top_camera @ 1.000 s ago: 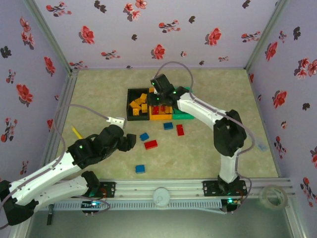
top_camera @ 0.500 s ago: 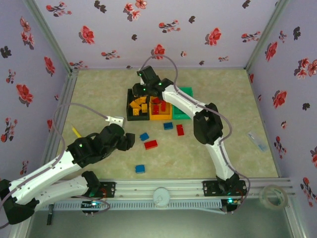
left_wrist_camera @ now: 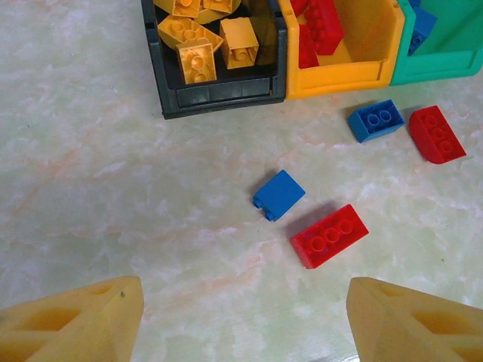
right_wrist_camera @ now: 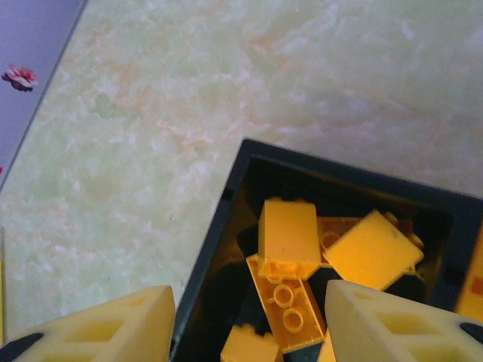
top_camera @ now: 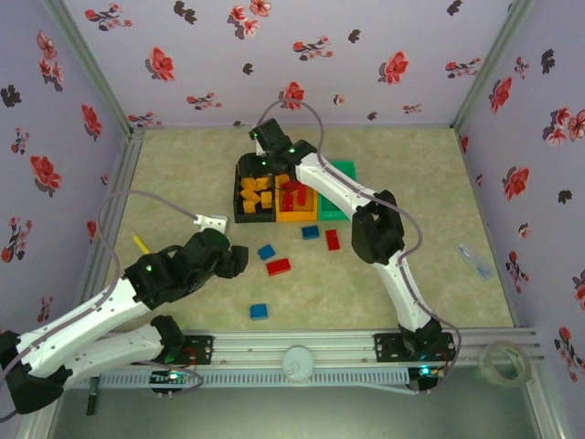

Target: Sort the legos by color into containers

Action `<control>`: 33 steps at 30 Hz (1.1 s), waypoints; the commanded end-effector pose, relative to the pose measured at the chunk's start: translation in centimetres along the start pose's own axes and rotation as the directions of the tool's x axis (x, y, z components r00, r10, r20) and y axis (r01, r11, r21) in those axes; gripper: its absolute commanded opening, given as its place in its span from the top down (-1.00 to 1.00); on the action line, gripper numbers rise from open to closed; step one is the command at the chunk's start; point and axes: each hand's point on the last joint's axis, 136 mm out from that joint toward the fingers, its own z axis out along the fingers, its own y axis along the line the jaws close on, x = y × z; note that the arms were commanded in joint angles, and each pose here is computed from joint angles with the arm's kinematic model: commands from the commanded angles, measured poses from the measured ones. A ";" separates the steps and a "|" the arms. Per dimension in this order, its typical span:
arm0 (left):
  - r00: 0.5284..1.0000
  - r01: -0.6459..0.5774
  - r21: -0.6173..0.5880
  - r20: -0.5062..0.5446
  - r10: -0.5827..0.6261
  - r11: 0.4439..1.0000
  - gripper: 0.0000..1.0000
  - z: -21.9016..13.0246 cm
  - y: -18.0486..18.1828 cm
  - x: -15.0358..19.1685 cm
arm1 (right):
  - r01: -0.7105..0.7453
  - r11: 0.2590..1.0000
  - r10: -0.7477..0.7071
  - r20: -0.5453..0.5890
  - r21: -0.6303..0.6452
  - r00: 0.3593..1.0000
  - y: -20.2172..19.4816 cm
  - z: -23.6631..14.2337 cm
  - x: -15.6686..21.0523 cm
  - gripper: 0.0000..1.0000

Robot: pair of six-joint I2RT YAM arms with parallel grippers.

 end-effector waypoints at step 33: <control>0.917 0.336 -0.183 -0.161 -0.365 0.924 -0.66 10.0 -4.7 6.2 | -0.205 0.951 0.186 0.101 0.231 0.977 -11.9 -16.8 15.5 -0.23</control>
